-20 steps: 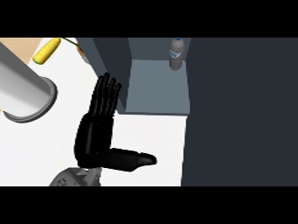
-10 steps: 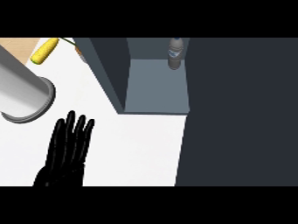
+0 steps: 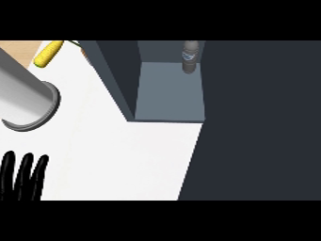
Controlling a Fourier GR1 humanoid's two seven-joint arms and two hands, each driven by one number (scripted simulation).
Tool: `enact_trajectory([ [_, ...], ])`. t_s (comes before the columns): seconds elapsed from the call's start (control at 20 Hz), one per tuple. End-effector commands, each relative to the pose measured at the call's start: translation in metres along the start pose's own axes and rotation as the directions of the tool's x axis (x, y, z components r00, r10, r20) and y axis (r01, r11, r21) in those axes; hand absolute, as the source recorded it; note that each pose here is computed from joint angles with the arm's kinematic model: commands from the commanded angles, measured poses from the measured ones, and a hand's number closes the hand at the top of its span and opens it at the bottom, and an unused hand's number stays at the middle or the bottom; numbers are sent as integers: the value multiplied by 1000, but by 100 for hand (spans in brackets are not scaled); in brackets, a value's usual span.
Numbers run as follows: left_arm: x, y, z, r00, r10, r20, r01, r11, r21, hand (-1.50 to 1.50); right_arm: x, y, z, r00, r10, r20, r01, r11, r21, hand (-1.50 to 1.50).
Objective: Pick up the bottled water, place it into the cabinet and close the cabinet
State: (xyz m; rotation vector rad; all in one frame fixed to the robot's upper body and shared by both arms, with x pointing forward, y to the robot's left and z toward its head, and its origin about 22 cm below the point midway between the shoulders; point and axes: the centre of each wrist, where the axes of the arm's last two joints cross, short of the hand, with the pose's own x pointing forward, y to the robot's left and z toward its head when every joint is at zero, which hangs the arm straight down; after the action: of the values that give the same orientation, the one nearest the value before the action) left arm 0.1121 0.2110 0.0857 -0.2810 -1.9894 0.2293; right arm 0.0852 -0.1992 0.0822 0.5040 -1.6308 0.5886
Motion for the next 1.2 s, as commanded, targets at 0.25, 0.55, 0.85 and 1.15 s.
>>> enact_trajectory([
  [0.25, 29, 25, 27, 1000, 25, -19, -25, 1000, 6, -150, 24, 43, -41, 992, -43, 116, 26, 989, 146, 150],
  [0.55, 50, 42, 28, 1000, 19, -16, -20, 1000, -21, -150, 29, 43, -58, 990, -101, 100, 87, 987, 137, 150],
  [0.85, 50, 58, 42, 1000, 14, -12, -15, 1000, -21, -150, 23, 41, -74, 988, -135, 78, 127, 987, 103, 150],
  [1.15, 57, 70, 44, 999, 41, 11, -40, 998, -39, -150, 31, 27, -87, 988, -136, 79, 129, 987, 94, 150],
])
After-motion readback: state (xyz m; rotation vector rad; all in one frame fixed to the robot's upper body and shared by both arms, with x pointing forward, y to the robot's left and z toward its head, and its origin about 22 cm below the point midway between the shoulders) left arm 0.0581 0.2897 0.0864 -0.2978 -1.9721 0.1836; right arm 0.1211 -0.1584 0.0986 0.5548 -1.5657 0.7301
